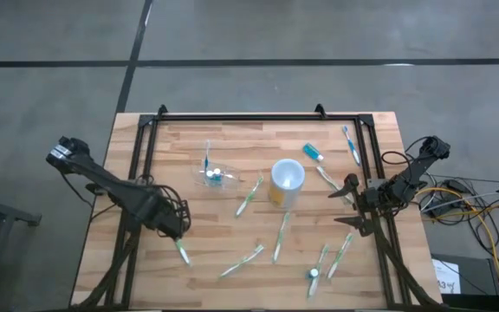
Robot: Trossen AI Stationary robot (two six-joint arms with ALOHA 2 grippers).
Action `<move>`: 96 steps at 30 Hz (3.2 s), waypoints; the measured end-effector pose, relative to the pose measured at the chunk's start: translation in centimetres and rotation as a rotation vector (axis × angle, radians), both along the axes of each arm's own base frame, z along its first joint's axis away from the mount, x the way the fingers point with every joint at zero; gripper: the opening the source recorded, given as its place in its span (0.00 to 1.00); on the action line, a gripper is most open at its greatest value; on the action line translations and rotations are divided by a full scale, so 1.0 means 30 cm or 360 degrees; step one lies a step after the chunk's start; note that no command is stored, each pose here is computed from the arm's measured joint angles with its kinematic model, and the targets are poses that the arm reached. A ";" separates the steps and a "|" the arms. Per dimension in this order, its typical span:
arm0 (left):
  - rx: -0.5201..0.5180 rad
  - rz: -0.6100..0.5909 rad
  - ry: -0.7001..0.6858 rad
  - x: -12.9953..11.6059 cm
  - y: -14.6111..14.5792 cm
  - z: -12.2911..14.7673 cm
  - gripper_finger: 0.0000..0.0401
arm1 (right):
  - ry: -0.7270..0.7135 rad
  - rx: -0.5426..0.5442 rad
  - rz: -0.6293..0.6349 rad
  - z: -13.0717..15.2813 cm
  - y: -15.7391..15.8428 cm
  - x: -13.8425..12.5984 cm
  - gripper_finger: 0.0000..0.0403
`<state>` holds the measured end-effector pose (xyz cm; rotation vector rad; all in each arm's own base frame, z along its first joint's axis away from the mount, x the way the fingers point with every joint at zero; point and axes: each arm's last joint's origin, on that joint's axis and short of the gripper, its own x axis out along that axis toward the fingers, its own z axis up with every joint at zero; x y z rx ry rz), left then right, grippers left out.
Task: Pick & Place toothbrushing station
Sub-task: Put the green toothbrush into the right section of the transparent organizer
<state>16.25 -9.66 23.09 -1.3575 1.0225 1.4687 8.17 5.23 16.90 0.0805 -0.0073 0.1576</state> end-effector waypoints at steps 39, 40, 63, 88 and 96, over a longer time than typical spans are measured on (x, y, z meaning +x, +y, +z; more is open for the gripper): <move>-0.0103 -0.0175 -0.0150 -0.052 0.025 -0.288 0.29 | 0.0000 0.0000 0.0001 0.000 0.000 0.000 0.86; -0.0105 -0.0189 -0.0156 -0.050 0.024 -0.287 0.27 | 0.0000 0.0000 0.0001 0.000 0.000 0.000 0.86; 0.0210 -0.0387 -0.0600 -0.027 0.043 -0.226 0.05 | 0.0000 0.0000 0.0000 0.000 0.000 0.000 0.86; 0.1163 -0.0902 -0.0950 0.059 0.128 0.078 0.07 | 0.0000 0.0000 0.0000 0.000 0.000 0.000 0.87; 0.1453 -0.1014 -0.0924 0.122 0.163 0.162 0.07 | 0.0000 0.0000 0.0000 0.000 0.000 0.000 0.86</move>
